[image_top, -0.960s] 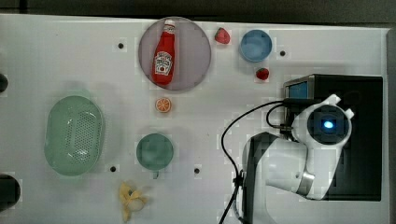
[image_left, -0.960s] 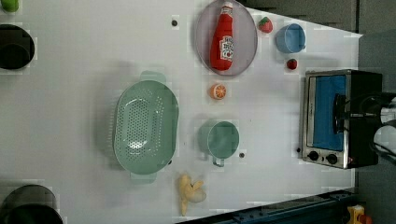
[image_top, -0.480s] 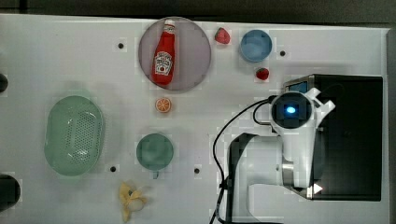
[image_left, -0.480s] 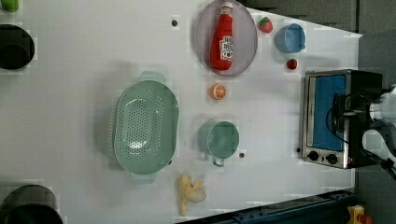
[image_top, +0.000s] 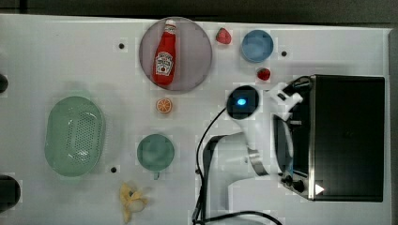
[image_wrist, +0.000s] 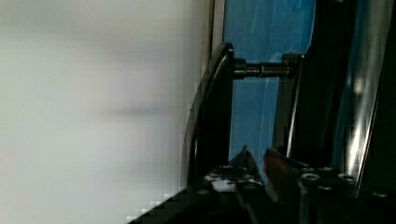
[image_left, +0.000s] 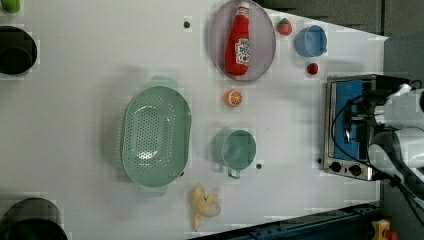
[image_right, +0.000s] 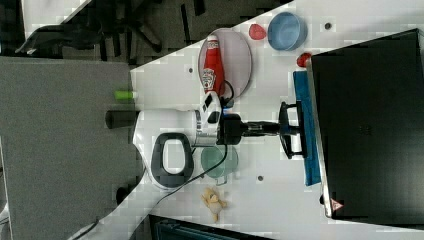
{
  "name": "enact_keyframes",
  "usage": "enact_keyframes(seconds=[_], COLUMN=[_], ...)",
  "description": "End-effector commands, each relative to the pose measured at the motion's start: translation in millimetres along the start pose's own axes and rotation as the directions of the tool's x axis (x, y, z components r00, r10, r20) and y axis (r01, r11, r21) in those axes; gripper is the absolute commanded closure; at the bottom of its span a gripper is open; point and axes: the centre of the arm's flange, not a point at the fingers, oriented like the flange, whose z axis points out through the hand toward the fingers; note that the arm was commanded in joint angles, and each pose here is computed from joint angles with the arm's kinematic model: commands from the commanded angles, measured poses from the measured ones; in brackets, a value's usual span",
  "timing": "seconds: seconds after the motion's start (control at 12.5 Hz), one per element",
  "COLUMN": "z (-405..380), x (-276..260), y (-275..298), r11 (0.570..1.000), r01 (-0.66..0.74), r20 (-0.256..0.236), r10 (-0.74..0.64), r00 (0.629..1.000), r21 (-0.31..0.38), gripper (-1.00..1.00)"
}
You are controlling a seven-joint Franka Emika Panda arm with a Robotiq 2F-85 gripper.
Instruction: Flap open oven.
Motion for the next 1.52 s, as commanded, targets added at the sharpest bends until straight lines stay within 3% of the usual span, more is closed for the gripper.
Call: enact_keyframes(seconds=[0.08, 0.32, 0.64, 1.04, 1.28, 1.52], z=[0, 16, 43, 59, 33, -12], x=[8, 10, 10, 25, 36, 47], y=[-68, -107, -163, -194, -180, -162], r11=[0.997, 0.990, 0.984, 0.980, 0.979, 0.934], r01=[-0.028, -0.014, 0.037, -0.082, -0.161, -0.345], r20=[0.016, 0.022, 0.048, 0.018, -0.013, -0.005], r10=[0.029, 0.017, -0.029, 0.087, 0.161, 0.347], r00=[0.999, 1.000, 0.998, 0.996, 0.987, 0.938], r21=[-0.069, -0.140, -0.173, -0.184, -0.124, 0.089], gripper=[0.65, 0.65, 0.65, 0.65, 0.65, 0.65])
